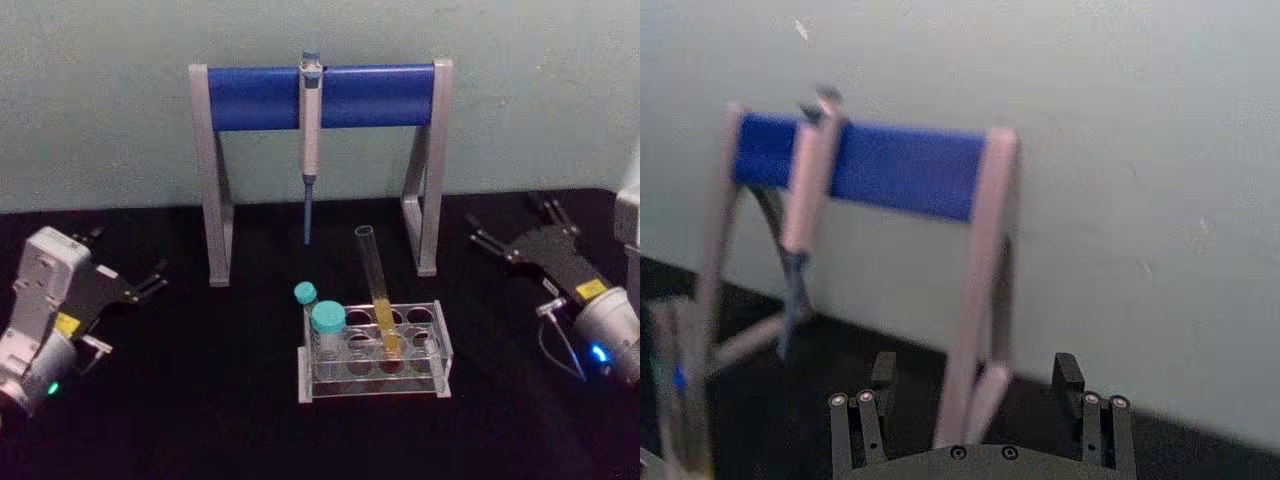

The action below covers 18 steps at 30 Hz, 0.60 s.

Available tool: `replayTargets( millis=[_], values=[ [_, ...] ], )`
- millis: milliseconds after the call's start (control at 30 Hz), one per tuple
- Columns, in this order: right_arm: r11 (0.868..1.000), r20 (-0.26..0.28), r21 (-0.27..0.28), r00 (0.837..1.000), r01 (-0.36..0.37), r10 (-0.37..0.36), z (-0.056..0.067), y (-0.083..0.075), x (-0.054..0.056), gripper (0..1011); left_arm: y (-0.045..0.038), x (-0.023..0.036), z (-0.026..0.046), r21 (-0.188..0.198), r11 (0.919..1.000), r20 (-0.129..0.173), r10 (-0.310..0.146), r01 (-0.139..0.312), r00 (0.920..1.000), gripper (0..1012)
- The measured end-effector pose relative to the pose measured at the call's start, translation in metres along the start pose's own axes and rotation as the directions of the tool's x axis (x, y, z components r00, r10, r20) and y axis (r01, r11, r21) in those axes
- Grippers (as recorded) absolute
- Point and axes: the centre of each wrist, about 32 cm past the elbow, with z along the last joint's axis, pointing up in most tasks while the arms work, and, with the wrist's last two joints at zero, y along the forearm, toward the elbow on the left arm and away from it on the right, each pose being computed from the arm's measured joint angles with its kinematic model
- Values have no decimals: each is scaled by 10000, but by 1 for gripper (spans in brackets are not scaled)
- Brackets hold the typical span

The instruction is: Pick up the test tube from the test tube rack, shake it, then place it back into the test tube rack.

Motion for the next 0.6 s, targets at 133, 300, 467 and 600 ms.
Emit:
replayTargets(
  millis=[133, 300, 467, 600],
  values=[
    [9939, -148, -951, 9983, 550, -567, -104, -40, -49, 1000, 0, 0, 0, 0, 10000, 0, -1, 1, 10000, 1001],
    [9843, -273, -1620, 9968, 703, -757, -195, -57, -84, 1000, 0, 0, 0, 1, 10000, 0, -1, 1, 10000, 1001],
    [9792, -341, -1887, 9960, 742, -821, -237, -62, -96, 1000, 0, 0, 0, 0, 10000, 0, -1, 1, 10000, 1001],
    [9793, -331, -1883, 9961, 741, -817, -235, -63, -95, 1000, 0, 0, 0, 1, 10000, 0, -1, 1, 10000, 1001]
  ],
)
